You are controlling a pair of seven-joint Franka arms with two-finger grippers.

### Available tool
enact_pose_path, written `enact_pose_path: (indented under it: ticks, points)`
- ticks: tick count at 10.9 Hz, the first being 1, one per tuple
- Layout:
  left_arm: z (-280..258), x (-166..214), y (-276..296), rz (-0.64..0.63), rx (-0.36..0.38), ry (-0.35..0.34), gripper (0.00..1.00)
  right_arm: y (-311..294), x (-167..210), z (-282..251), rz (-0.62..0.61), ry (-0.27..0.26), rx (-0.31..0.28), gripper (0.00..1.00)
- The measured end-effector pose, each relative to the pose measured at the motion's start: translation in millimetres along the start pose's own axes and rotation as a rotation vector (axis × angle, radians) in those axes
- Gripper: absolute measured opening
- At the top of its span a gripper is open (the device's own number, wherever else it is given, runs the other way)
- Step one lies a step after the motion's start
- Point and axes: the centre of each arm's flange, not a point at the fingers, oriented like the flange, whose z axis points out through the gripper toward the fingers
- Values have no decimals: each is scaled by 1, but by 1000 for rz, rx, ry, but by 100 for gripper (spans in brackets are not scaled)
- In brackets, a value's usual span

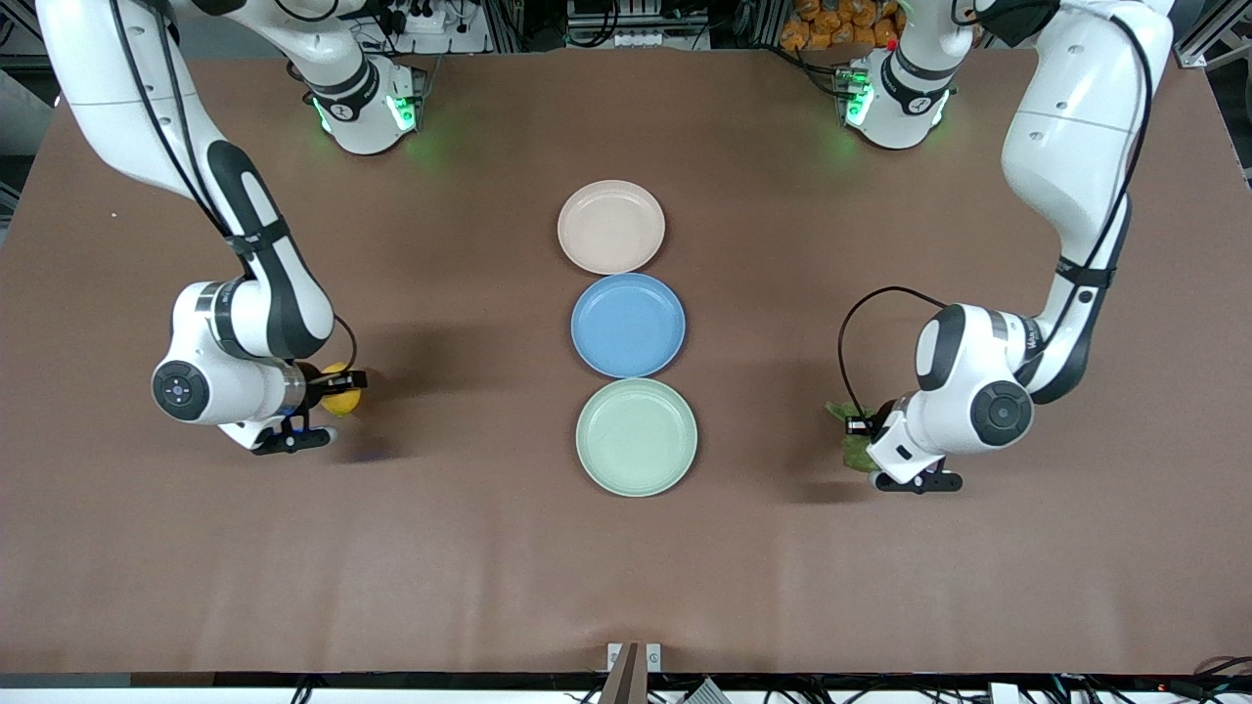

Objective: Place lemon and lettuce in plates
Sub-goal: 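Carry the lemon toward the cream plate while the left gripper carries lettuce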

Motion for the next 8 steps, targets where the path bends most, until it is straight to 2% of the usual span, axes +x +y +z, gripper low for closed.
enact_pose_path:
  ticks: [3,5,8]
  points:
    - [-75,-7,49,72,2,49,3,-64,-9,-19,84,-27,25,70]
    - [-86,-20,99,129,4,75,3,-115,-20,-23,120,-36,49,70]
    - [-78,-28,167,80,-58,178,3,-172,-38,-28,184,-43,56,70]
